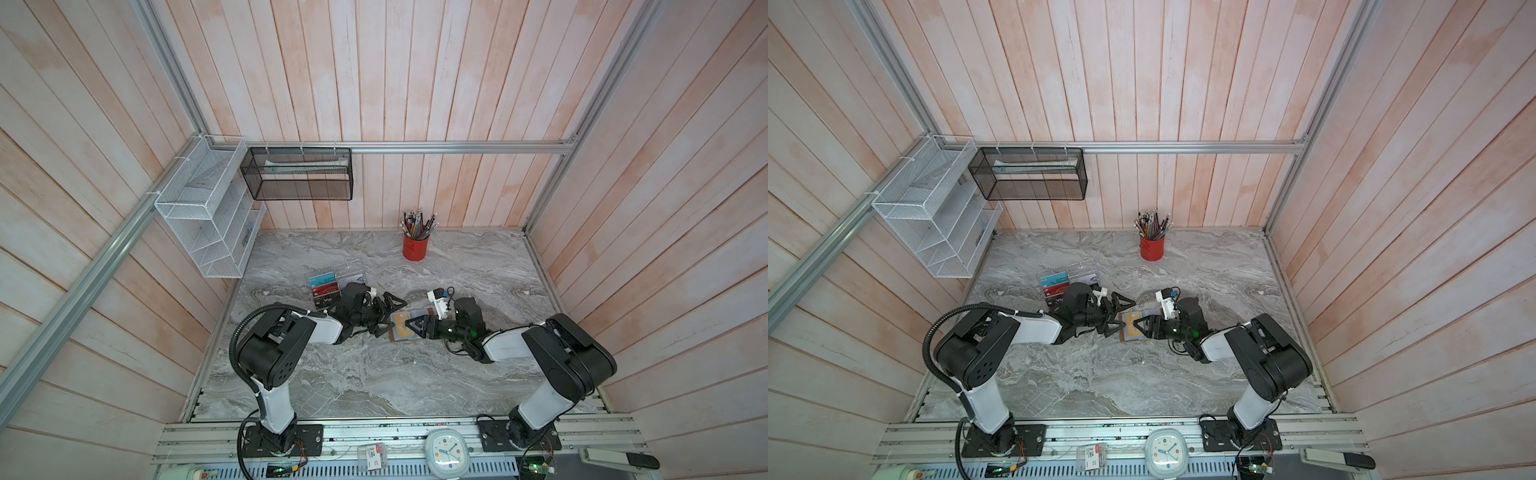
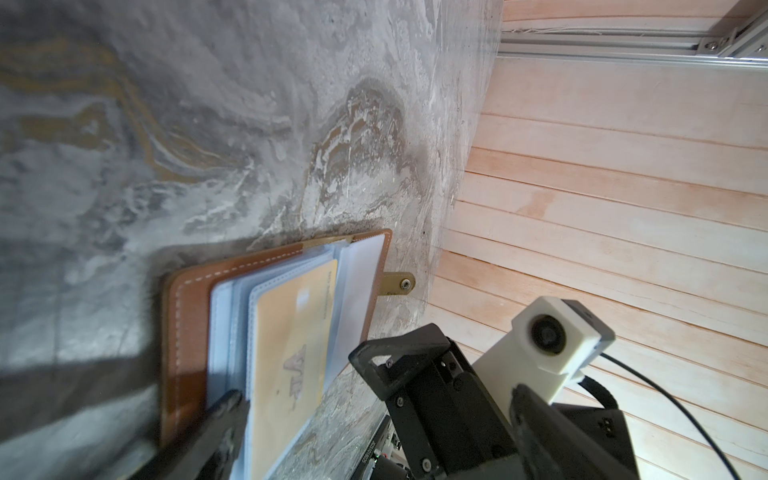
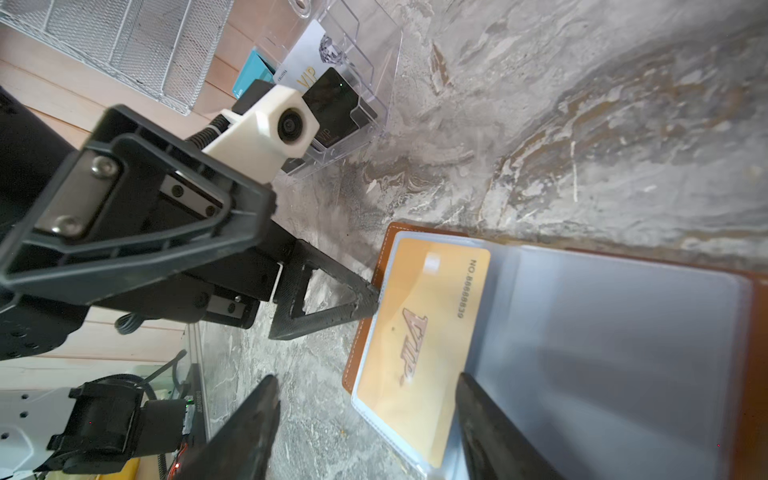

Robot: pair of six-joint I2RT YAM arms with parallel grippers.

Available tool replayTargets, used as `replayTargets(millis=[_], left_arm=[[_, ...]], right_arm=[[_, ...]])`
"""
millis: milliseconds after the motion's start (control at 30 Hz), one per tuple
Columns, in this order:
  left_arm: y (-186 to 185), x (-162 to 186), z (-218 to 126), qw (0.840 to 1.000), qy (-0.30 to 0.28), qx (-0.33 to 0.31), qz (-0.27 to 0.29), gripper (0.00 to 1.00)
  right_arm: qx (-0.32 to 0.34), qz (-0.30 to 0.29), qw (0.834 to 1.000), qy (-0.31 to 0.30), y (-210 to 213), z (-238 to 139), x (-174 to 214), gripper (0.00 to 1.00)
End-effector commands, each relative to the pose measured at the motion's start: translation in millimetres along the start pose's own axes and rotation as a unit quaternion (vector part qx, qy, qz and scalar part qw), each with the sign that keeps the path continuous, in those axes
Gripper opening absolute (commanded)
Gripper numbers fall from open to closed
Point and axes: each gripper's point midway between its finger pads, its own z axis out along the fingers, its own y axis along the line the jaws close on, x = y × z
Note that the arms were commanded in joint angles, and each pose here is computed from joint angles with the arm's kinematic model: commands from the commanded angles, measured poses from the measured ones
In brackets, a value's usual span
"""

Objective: Take the credit cards out of the card holder

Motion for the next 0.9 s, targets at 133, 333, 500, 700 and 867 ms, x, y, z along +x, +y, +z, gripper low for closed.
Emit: replayTargets(millis=[133,333,500,700,867], left_arm=[[16,5,3,1.000,0.011,-0.004,-0.010,1.00],[12,3,-2,1.000,0.007,0.003,-0.009,1.00],[3,3,-6,1.000,0.013,0.012,-0.001,1.00],[-17,3,-16,0.999,0.009,0.027,0.016,1.00],[-38,4,-12,0.999,0.015,0.040,0.032,1.00]], right_arm=[[-0.039,0.010,0.999,0.019,1,5,-1,0.59],[-0.039,0.023,0.998,0.035,-8,11,7,0.54],[-0.039,0.028,0.998,0.038,-11,11,12,0.52],[-0.036,0.031,0.998,0.035,-13,8,12,0.51],[-0.031,0.027,0.999,0.028,-11,3,7,0.51]])
